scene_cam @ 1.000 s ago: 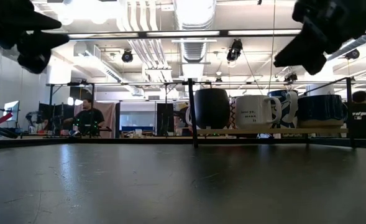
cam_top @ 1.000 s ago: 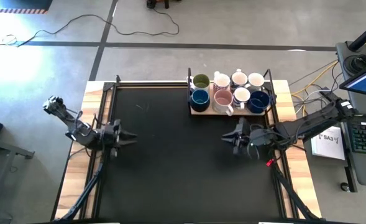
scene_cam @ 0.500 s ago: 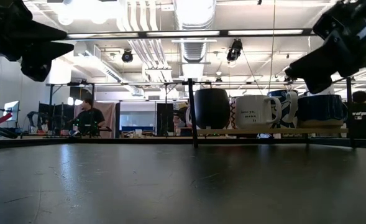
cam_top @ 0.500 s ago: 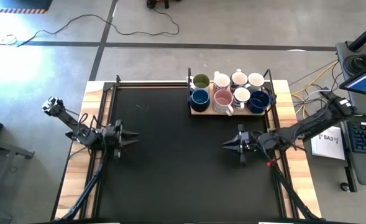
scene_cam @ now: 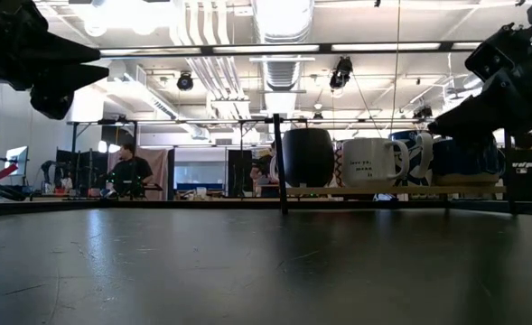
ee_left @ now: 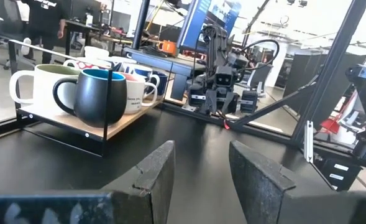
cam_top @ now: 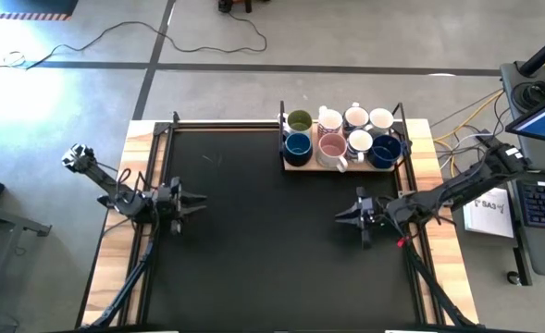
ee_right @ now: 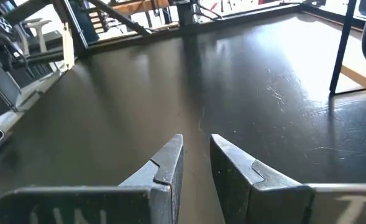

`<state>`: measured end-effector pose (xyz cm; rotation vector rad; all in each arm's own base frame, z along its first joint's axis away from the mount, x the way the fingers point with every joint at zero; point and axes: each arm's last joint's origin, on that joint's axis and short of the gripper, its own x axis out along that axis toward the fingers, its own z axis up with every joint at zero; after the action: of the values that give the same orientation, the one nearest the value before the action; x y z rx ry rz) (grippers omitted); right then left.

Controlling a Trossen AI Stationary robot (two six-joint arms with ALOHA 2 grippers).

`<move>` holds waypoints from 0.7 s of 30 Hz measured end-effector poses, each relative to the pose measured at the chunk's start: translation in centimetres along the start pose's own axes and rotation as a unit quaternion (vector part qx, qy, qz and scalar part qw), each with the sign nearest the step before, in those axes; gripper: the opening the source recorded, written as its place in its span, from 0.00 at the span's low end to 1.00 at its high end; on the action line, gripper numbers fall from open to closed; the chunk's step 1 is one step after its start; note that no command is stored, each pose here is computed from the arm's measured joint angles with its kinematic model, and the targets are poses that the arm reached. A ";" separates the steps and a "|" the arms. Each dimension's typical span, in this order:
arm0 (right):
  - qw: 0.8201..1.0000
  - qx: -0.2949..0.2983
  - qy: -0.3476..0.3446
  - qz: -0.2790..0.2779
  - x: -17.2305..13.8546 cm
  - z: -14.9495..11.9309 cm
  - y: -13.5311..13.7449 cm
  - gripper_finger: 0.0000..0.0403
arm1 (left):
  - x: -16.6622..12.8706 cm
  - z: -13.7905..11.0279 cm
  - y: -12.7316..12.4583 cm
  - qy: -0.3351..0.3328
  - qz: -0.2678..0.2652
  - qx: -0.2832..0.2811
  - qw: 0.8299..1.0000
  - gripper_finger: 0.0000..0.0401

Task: Place coffee mugs
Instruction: Return to Home Position

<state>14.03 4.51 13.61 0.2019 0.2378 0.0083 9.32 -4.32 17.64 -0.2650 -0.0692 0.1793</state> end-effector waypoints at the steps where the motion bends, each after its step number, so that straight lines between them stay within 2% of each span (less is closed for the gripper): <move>1: 1.000 -0.003 0.001 0.000 0.0 0.0 0.0 0.17 | 0.0 0.0 0.0 0.000 0.000 0.000 1.000 0.34; 15: 1.000 -0.008 0.019 -0.006 0.0 -0.4 -0.1 0.17 | 0.0 0.0 0.0 0.001 0.000 0.001 1.000 0.34; 21: 1.000 0.001 -0.004 0.001 -0.3 0.2 -0.1 0.17 | -0.3 0.2 0.4 -0.010 0.002 -0.010 1.000 0.34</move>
<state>13.75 4.39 13.87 0.2035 0.2288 0.0091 8.91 -3.90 17.73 -0.2843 -0.0908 0.1859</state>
